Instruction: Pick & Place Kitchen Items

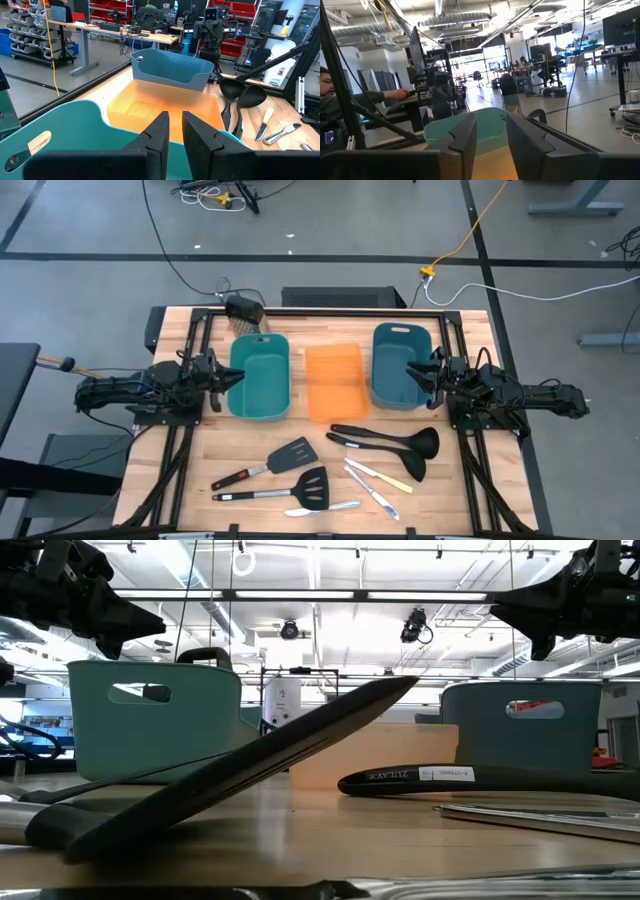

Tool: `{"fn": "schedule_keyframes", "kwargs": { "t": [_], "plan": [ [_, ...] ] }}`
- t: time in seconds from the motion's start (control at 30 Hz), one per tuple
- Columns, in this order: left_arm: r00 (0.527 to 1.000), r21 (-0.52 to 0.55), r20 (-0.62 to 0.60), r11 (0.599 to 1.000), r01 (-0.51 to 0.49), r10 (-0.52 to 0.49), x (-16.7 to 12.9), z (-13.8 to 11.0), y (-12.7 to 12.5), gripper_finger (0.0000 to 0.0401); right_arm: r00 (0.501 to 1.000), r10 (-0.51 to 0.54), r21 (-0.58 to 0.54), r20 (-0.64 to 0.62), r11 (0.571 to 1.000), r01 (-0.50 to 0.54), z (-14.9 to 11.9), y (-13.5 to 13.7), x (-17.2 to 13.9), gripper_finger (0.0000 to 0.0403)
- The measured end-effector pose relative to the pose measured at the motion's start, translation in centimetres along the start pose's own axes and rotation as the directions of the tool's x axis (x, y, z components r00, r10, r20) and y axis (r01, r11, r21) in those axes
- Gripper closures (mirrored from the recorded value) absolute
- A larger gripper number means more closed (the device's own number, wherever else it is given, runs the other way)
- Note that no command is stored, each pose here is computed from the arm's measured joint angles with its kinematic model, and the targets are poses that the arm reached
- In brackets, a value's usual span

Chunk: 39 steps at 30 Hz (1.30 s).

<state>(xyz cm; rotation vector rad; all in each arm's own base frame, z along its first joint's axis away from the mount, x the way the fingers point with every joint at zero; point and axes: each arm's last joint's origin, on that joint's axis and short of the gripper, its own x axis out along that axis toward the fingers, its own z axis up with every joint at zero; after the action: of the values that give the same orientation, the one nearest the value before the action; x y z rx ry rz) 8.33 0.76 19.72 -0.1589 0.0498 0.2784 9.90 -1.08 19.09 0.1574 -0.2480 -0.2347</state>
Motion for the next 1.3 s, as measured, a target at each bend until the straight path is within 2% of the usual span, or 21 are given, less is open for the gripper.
{"fn": "schedule_keyframes", "kwargs": {
  "t": [1.3],
  "plan": [
    [1.000,0.000,0.001,1.000,0.000,0.000,-0.01,0.01,0.00,0.0343,1.000,0.000,0.000,0.000,1.000,0.000,-0.01,0.00,0.00,0.0286]
  ]
}}
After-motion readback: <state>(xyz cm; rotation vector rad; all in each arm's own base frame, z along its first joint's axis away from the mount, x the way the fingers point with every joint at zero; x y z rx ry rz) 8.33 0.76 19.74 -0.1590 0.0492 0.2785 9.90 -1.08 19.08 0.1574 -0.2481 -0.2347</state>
